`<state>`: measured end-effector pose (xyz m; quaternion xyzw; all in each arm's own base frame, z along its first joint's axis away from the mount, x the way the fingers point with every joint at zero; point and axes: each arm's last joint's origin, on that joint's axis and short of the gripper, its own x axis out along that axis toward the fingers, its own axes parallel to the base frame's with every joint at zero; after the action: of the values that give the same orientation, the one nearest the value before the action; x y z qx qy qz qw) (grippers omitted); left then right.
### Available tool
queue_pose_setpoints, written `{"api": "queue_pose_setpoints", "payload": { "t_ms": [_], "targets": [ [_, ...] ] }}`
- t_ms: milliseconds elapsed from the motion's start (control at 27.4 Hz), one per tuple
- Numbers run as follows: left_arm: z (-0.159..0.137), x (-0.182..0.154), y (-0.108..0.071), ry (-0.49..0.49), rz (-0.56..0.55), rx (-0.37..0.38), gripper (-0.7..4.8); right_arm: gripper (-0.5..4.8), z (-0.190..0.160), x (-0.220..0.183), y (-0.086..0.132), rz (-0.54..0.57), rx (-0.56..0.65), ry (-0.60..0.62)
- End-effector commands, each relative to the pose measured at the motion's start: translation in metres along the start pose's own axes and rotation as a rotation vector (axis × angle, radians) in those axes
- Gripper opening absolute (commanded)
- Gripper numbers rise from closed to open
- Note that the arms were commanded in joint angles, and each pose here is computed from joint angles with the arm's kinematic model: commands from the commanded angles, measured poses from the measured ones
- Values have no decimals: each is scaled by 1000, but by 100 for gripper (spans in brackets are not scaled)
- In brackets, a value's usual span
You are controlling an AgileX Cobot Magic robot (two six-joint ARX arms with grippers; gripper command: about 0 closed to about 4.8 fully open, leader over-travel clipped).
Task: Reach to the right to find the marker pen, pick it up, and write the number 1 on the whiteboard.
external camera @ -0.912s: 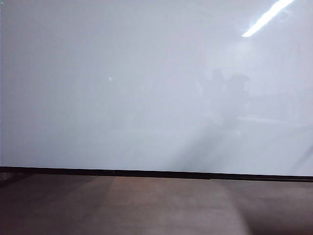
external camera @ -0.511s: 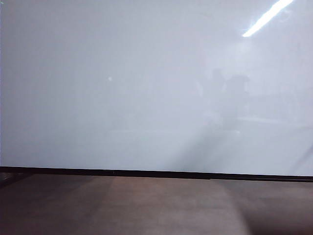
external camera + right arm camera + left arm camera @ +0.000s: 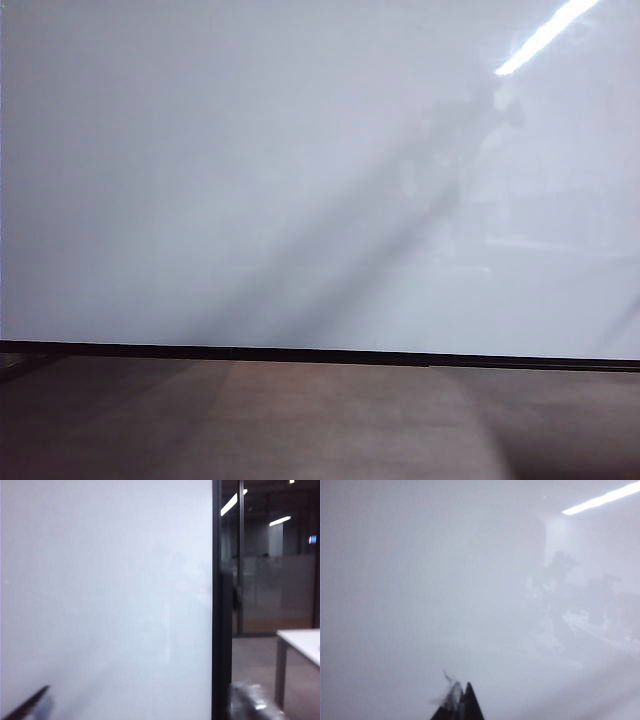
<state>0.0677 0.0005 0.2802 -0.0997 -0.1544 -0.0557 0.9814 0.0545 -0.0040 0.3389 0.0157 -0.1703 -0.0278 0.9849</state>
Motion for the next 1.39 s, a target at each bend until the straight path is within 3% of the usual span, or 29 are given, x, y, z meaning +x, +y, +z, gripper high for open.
{"api": "queue_pose_setpoints", "payload": {
  "t_ms": [36,255,438,511,766,1131,1387],
  "targets": [
    [22,10,-4,33,-11,-2,-5,432,30,21,2,14,-25,-12],
    [66,36,-12,39,-35,0,-5,436,61,76,3,38,-32,-6],
    [92,58,-18,39,-116,126,-5,436,55,101,-3,-6,-66,54],
    [94,68,-21,35,-134,142,-5,436,50,105,-9,-39,-76,87],
    [78,107,-42,165,-272,80,-5,432,9,128,-50,-92,-64,181],
    [39,130,-112,207,-440,280,-5,438,-92,168,-96,-155,-37,290],
    [-3,156,-145,231,-630,263,-5,479,-167,193,-120,-180,-39,398]
  ]
}}
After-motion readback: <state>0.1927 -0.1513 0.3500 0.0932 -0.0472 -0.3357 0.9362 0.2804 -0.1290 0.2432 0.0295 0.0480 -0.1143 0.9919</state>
